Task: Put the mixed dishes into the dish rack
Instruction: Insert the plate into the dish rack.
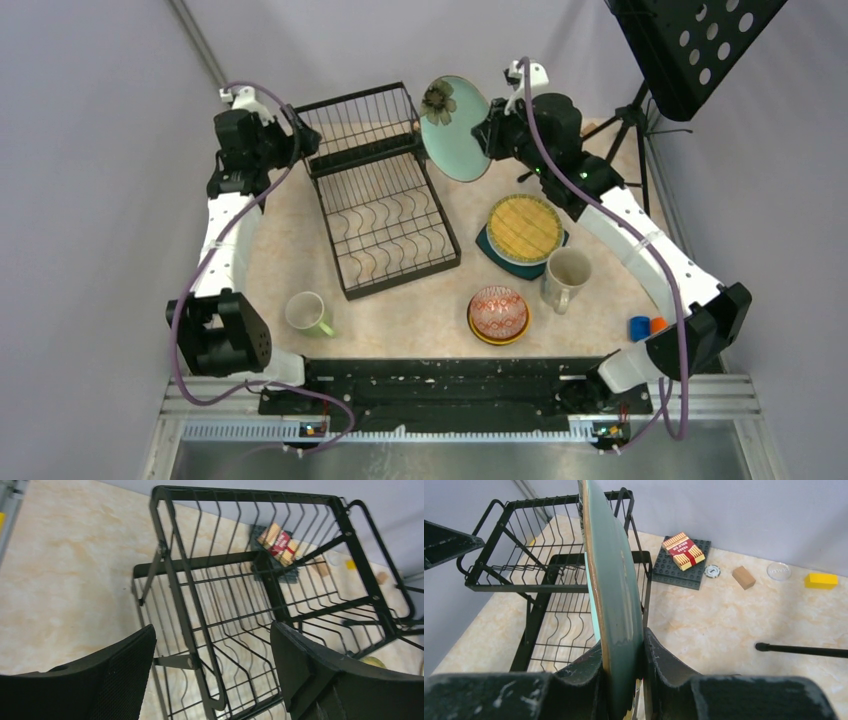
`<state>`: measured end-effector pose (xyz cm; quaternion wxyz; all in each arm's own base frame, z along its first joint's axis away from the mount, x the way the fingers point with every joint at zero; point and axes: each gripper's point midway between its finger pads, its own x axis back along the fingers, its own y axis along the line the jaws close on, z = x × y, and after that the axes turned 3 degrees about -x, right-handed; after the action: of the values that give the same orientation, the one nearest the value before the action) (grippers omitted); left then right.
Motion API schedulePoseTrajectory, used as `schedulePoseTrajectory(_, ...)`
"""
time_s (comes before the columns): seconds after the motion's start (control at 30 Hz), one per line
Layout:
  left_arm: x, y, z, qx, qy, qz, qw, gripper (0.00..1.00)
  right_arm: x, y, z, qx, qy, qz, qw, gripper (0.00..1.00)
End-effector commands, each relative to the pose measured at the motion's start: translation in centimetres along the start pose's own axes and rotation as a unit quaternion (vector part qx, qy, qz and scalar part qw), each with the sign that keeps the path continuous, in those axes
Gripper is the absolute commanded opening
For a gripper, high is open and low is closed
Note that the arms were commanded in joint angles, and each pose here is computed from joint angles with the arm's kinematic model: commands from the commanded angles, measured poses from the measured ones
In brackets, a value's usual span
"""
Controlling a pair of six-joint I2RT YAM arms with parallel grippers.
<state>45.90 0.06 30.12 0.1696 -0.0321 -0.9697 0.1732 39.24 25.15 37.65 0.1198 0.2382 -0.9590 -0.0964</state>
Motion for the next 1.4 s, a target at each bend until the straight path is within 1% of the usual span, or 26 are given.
schedulePoseTrajectory(0.0, 0.6, -3.8, -1.7, 0.017, -0.029, 0.113, 0.993, 0.86, 1.9, 3.0, -8.5, -0.014, -0.129, -0.038, 0.991, 0.0)
schedulePoseTrajectory(0.07, 0.5, -4.7, -1.5, 0.022, -0.025, 0.14, 0.99, 0.84, 1.4, 2.9, -8.3, -0.011, -0.123, -0.034, 0.992, 0.0)
schedulePoseTrajectory(0.13, 0.6, -5.8, -0.7, 0.032, -0.008, 0.175, 0.984, 0.82, 1.0, 2.9, -8.2, -0.009, -0.121, -0.031, 0.992, 0.0)
schedulePoseTrajectory(0.3, 1.0, -7.1, 1.2, 0.053, 0.006, 0.219, 0.974, 0.77, 0.1, 2.9, -9.5, 0.001, -0.137, -0.008, 0.991, 0.0)
schedulePoseTrajectory(0.47, 0.9, -8.7, 3.2, 0.044, 0.029, 0.236, 0.97, 0.75, -1.2, 3.8, -11.0, 0.023, -0.15, 0.008, 0.988, 0.0)
schedulePoseTrajectory(0.67, 1.3, -9.5, 4.1, 0.042, 0.035, 0.242, 0.969, 0.72, -3.2, 5.0, -12.0, 0.067, -0.159, 0.05, 0.984, 0.0)
schedulePoseTrajectory(0.77, 1.9, -11.0, 4.5, 0.032, 0.045, 0.265, 0.963, 0.72, -4.3, 4.8, -12.6, 0.088, -0.166, 0.076, 0.979, 0.0)
schedulePoseTrajectory(0.83, 1.9, -10.9, 4.6, 0.025, 0.044, 0.252, 0.966, 0.73, -5.1, 4.8, -12.6, 0.098, -0.164, 0.084, 0.978, 0.0)
schedulePoseTrajectory(0.93, 1.6, -9.7, 4.8, 0.025, 0.038, 0.213, 0.976, 0.76, -6.0, 5.3, -12.8, 0.102, -0.167, 0.083, 0.977, 0.0)
schedulePoseTrajectory(1.13, 1.7, -7.0, 3.6, 0.003, 0.022, 0.151, 0.988, 0.83, -7.0, 6.5, -13.0, 0.116, -0.174, 0.09, 0.974, 0.0)
schedulePoseTrajectory(1.2, 2.0, -6.6, 2.9, 0.002, 0.012, 0.141, 0.99, 0.84, -7.5, 6.1, -12.9, 0.125, -0.176, 0.106, 0.971, 0.0)
schedulePoseTrajectory(1.37, 2.8, -7.0, 2.4, 0.003, -0.002, 0.151, 0.989, 0.86, -8.4, 5.7, -13.0, 0.13, -0.186, 0.125, 0.966, 0.0)
